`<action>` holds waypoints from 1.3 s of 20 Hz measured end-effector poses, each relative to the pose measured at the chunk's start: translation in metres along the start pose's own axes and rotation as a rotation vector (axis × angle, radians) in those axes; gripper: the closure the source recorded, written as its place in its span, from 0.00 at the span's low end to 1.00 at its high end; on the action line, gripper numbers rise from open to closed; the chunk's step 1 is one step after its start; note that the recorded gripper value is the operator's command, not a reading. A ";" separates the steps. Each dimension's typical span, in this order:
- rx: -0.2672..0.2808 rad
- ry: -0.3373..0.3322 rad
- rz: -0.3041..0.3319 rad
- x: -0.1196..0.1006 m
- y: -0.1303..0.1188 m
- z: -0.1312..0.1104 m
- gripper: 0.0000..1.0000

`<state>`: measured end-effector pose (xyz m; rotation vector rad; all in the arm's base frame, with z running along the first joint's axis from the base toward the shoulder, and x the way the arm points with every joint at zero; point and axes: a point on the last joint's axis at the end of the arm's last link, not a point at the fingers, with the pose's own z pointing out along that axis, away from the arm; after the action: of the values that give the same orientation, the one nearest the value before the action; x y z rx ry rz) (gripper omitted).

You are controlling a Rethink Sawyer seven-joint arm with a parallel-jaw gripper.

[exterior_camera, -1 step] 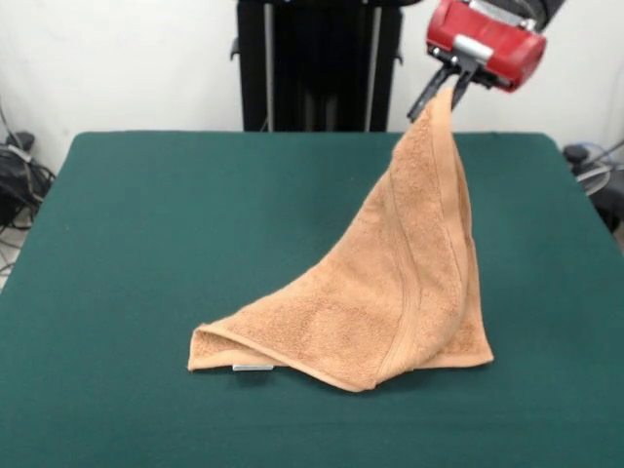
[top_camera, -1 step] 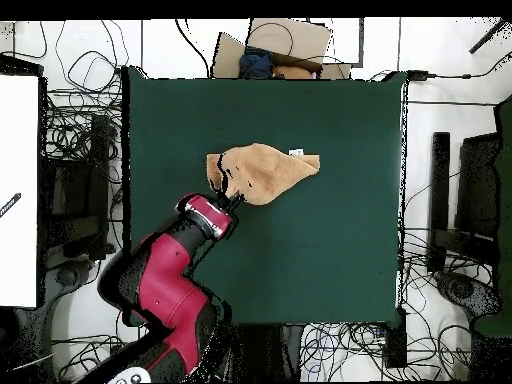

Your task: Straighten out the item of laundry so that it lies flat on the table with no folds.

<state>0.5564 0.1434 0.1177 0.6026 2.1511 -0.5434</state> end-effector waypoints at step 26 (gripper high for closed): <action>0.035 -0.048 0.122 0.093 0.029 -0.028 1.00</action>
<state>0.5052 0.2039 0.0542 0.7276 2.0487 -0.5246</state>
